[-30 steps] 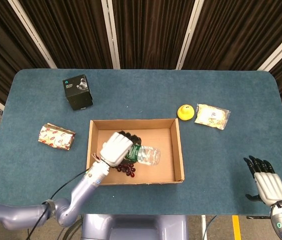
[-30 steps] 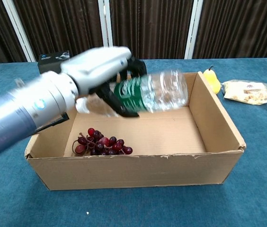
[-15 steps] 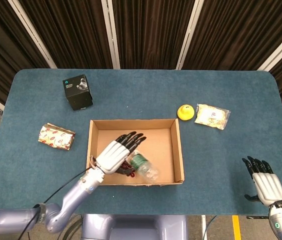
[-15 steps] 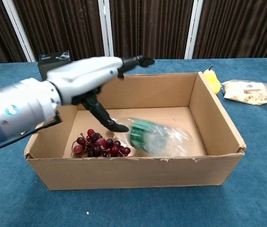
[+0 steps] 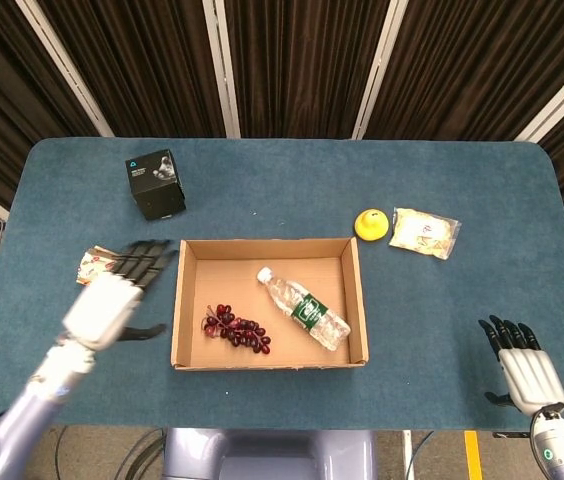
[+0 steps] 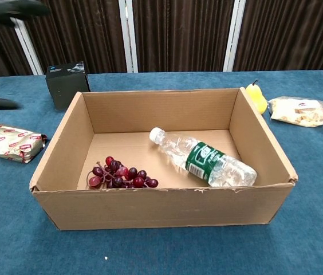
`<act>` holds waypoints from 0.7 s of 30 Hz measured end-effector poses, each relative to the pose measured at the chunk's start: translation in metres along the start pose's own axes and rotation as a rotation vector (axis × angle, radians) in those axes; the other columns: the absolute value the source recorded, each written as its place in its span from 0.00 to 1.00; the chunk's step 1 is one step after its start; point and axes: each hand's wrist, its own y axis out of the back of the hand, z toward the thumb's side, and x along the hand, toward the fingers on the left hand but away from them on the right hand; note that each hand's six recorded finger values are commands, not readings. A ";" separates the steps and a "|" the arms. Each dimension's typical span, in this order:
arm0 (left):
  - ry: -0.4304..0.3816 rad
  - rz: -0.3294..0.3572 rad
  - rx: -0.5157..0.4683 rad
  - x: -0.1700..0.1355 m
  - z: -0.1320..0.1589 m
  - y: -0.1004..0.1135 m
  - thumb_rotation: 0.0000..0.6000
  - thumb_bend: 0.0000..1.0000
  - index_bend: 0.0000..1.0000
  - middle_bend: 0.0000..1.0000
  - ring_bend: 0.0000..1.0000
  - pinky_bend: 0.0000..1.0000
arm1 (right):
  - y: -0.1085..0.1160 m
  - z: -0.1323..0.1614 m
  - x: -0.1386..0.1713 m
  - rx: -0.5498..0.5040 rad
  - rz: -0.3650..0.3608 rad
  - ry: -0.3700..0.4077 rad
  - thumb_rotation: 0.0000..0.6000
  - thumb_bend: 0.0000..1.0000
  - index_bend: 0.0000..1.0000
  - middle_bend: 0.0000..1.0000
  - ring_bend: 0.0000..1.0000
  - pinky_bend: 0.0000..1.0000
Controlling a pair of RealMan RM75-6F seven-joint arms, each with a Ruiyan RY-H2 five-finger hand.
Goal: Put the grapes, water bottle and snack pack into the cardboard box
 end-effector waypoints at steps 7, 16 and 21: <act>0.150 -0.091 0.053 -0.042 -0.075 -0.022 0.95 0.00 0.00 0.00 0.00 0.08 | -0.002 0.003 -0.002 0.010 0.000 -0.002 1.00 0.00 0.00 0.00 0.00 0.00; 0.295 -0.238 0.075 -0.053 -0.150 -0.068 0.93 0.00 0.00 0.00 0.00 0.06 | -0.010 0.011 -0.008 0.036 0.029 -0.001 1.00 0.00 0.00 0.00 0.00 0.00; 0.344 -0.282 0.068 -0.037 -0.169 -0.081 0.94 0.00 0.00 0.00 0.00 0.05 | -0.017 0.014 -0.012 0.045 0.058 0.003 1.00 0.00 0.00 0.00 0.00 0.00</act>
